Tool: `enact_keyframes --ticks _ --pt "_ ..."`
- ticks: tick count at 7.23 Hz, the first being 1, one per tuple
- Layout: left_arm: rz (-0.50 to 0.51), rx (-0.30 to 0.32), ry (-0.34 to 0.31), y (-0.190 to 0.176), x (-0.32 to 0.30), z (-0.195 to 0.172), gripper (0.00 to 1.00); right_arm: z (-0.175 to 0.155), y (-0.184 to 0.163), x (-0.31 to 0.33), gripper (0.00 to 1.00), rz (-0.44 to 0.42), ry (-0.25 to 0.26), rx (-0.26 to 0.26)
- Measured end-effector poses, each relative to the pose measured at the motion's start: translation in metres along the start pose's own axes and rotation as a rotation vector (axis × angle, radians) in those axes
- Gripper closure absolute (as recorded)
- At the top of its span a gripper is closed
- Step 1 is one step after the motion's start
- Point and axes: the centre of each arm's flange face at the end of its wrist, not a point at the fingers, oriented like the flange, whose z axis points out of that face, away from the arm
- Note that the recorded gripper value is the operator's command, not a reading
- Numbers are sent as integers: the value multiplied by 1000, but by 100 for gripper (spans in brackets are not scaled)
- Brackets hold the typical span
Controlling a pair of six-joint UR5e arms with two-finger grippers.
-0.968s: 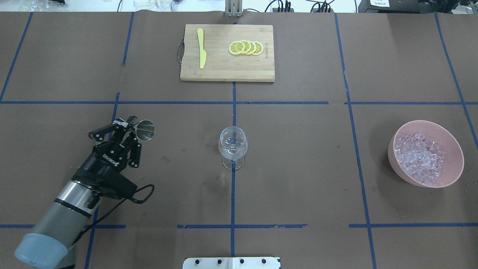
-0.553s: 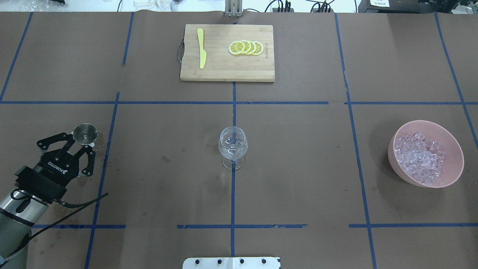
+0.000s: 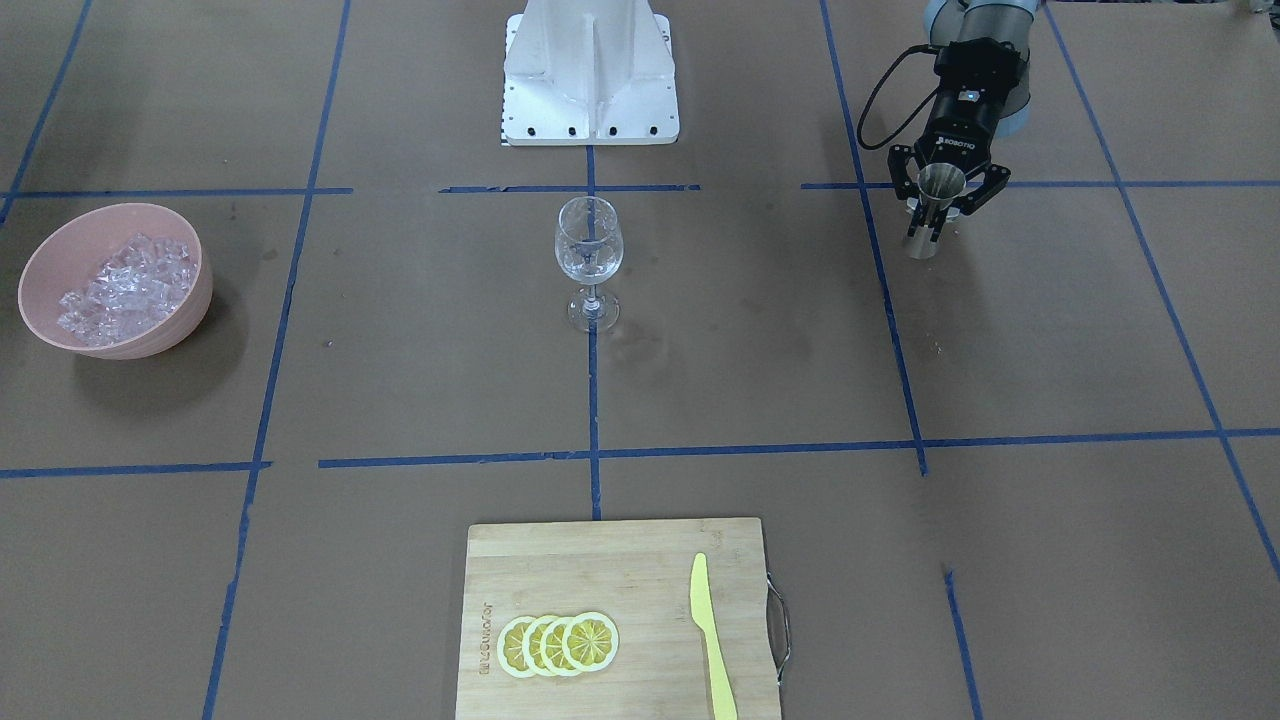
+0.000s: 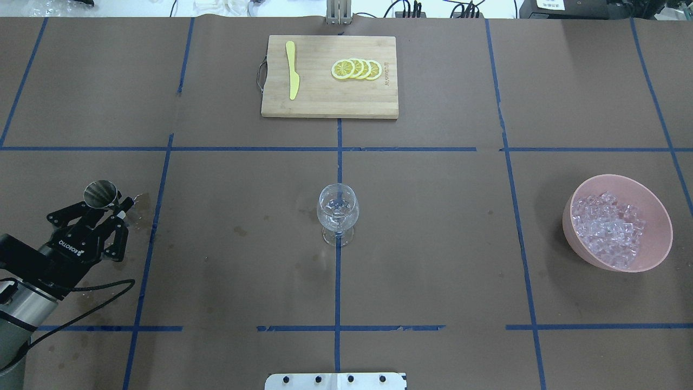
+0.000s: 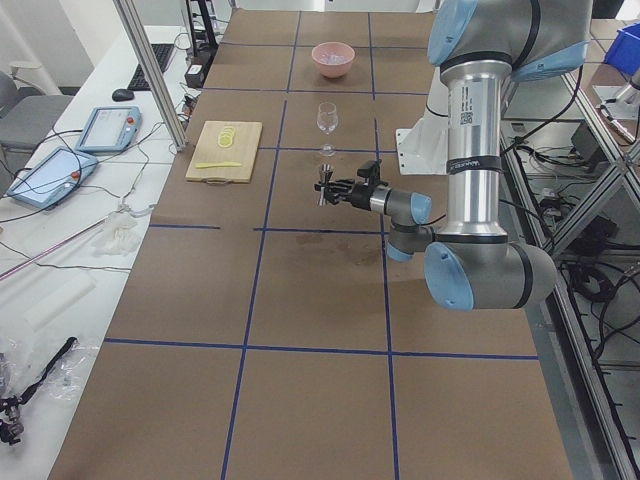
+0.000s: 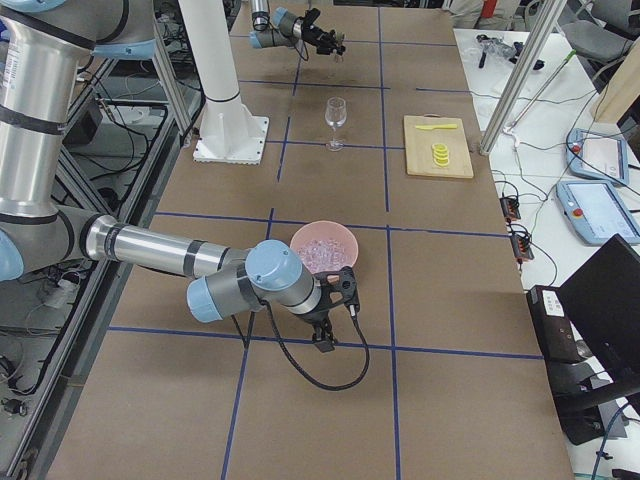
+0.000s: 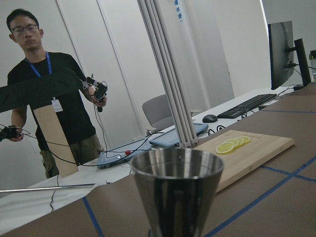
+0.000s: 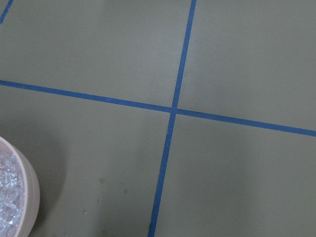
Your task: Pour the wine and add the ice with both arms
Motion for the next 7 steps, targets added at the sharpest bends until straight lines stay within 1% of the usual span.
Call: enact_keyframes --ticks 1,2,3,4,5,7 --pt "-100 -60 -2 13 3 4 100 0 -1 0 0 0 0 1" --pt "-170 -121 -14 26 6 8 100 0 -2 0 0 0 -1 0" --pt "-219 -168 -25 36 5 9 100 0 -2 -1 0 0 -1 0" --pt "-233 -191 -42 46 0 9 100 -1 -2 -1 0 -2 -1 2" --pt "-230 -192 -67 51 -9 10 100 -1 -2 -1 0 -4 -1 3" --pt "-214 -147 -136 50 -27 14 100 -1 -2 -1 0 -6 1 5"
